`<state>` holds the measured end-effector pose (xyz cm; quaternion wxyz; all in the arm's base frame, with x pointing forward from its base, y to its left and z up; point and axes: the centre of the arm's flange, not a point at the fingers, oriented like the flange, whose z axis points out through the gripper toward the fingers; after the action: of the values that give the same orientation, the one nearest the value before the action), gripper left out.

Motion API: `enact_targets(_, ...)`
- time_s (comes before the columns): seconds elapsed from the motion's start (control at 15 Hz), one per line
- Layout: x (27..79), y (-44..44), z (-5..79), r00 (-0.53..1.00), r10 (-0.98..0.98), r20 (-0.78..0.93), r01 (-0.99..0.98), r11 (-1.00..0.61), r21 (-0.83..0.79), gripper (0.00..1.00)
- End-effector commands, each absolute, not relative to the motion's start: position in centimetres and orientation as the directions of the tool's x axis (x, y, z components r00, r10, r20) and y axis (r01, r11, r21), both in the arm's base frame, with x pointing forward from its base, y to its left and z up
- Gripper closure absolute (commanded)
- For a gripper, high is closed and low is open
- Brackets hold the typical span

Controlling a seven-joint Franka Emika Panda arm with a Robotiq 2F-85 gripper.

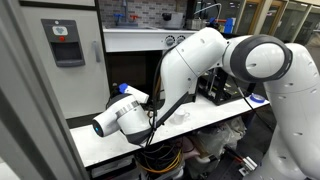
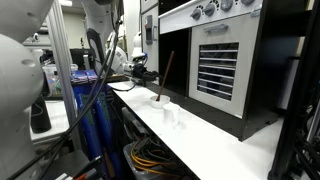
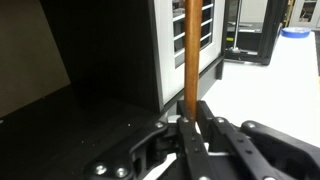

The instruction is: Use the wooden spoon to mix in the bowl

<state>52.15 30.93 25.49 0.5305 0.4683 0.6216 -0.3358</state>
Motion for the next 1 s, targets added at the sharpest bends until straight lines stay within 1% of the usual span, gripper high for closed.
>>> enact_targets(0.0,51.0,29.4,26.2,0.001,0.194,-0.981,0.945,0.321,0.064,0.97)
enact_targets(0.4,50.5,28.8,26.8,0.013,0.164,-0.986,0.953,0.297,0.062,0.97)
enact_targets(0.93,51.5,28.4,33.3,0.115,0.26,-0.959,0.96,0.219,0.174,0.97)
